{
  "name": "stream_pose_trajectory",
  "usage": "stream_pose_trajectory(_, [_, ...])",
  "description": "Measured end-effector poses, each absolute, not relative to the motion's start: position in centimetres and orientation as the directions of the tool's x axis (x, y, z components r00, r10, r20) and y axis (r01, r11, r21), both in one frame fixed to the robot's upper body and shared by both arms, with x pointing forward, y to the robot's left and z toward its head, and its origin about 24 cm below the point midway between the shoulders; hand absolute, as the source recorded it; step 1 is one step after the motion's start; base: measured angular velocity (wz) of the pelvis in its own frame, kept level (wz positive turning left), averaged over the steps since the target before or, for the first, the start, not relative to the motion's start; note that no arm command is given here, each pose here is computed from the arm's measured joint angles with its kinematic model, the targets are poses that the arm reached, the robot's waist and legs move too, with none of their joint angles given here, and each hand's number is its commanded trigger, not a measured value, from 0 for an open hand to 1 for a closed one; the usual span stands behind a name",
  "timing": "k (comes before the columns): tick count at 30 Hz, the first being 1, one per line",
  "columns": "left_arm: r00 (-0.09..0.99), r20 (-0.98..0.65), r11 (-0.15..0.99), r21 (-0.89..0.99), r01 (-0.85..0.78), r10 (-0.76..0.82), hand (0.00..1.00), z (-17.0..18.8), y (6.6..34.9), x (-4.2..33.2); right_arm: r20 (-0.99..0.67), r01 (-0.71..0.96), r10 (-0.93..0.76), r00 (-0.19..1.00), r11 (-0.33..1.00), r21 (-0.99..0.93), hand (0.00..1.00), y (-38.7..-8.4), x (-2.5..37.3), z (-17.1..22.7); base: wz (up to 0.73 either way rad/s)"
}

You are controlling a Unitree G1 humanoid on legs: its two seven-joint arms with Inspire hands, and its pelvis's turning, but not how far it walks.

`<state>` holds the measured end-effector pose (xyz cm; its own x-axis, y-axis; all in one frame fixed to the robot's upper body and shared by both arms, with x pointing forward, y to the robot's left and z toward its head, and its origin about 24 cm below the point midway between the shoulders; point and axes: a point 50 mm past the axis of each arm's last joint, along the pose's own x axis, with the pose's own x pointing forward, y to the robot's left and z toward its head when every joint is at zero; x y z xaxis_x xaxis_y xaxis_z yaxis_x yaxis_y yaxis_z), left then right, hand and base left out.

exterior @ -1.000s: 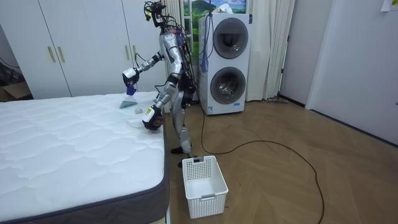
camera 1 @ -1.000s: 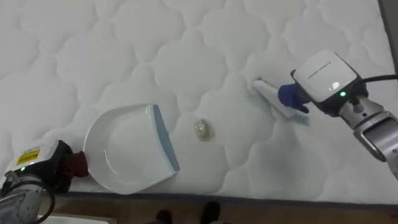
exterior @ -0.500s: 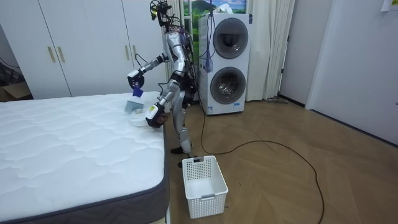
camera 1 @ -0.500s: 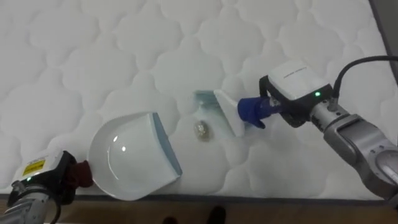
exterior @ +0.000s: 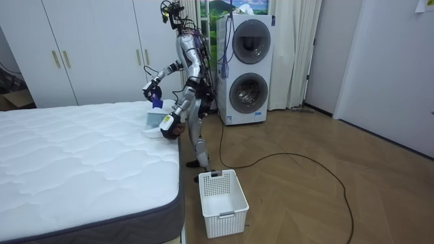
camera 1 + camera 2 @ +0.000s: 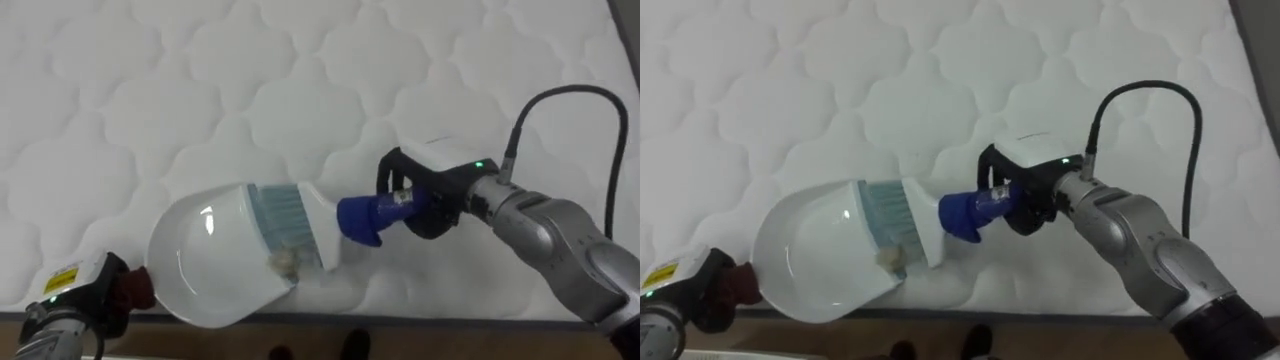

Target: Clean bed

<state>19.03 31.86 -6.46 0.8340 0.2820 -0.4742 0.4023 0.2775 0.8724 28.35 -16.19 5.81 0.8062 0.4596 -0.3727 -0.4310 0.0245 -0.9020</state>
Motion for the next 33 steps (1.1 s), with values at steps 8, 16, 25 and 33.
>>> stream_pose_trajectory(8, [0.837,-0.475,0.282,0.871,0.402,0.271,1.0,-6.5,31.8,19.1,-0.415,-0.544,0.506,0.756,0.132,-0.829,1.0,-16.1,27.9,5.4,0.0])
stream_pose_trajectory(16, [0.841,-0.472,0.282,0.872,0.4,0.266,1.0,-6.5,31.8,18.9,-0.429,-0.649,0.592,0.682,0.22,-0.728,1.0,-15.3,27.4,5.1,0.02])
stream_pose_trajectory(25, [0.846,-0.466,0.283,0.874,0.395,0.259,1.0,-6.5,31.7,18.9,-0.43,-0.737,0.632,0.645,0.365,-0.568,1.0,-16.0,26.2,3.8,0.07])
stream_pose_trajectory(33, [0.844,-0.468,0.285,0.873,0.396,0.26,1.0,-6.6,31.7,18.7,-0.502,-0.741,0.549,0.668,0.435,-0.512,1.0,-18.3,26.1,1.6,0.01])
